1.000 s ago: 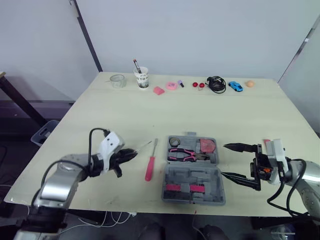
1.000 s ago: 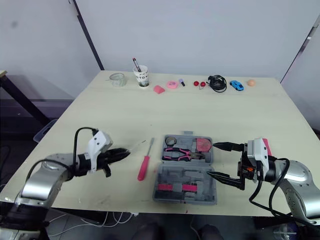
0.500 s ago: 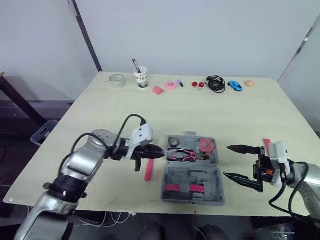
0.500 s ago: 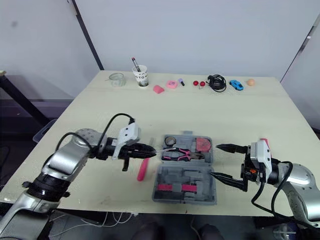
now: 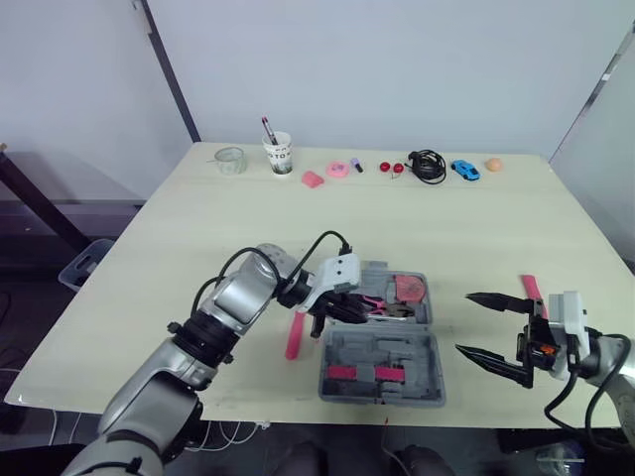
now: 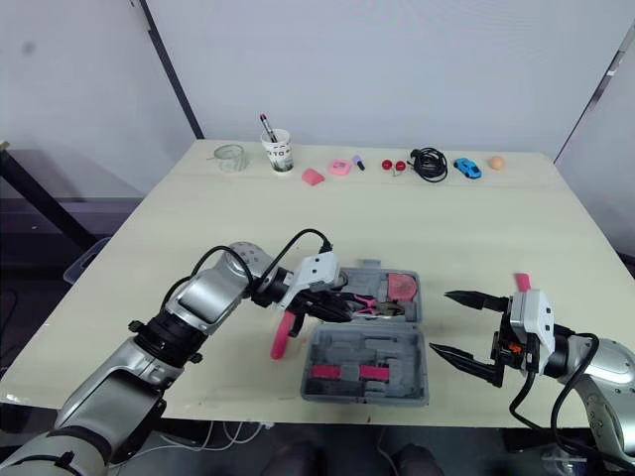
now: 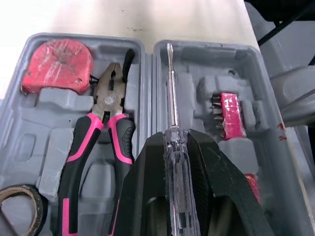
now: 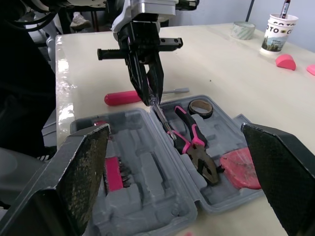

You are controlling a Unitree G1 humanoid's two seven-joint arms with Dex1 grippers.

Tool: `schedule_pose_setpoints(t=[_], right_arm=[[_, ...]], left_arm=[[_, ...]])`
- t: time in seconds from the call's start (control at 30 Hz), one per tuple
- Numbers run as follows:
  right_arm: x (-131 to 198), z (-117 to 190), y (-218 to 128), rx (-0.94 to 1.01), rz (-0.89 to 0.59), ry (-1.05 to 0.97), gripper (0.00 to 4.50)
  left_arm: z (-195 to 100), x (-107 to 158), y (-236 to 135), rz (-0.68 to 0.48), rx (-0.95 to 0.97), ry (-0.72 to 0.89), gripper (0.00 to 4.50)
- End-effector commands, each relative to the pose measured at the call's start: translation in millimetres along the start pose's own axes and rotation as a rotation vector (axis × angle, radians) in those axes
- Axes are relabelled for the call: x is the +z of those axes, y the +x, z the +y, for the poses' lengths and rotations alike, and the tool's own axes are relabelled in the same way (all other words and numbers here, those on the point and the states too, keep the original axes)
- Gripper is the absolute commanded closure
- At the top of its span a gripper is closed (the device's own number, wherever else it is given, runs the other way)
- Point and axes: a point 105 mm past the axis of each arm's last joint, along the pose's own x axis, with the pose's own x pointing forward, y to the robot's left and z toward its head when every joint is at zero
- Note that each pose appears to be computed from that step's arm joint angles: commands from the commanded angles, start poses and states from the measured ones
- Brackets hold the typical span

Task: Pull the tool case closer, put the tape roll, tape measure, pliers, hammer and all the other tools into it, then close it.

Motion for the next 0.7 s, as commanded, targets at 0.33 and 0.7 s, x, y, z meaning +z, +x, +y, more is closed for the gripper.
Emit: schedule_pose_setpoints(t=[0.33,0.7], right_arm=[[7.4,1.8,-2.8,-0.018,-0.007,-0.05,0.0],[5.8,4.6,-7.5,-0.027,0.013,-0.049,0.0]], left_arm=[[-2.7,-12.3,17.6,0.152,-0.004,0.033,4.39],[-0.6,-23.0,31.5,0.203,-0.023,0.055,4.39]])
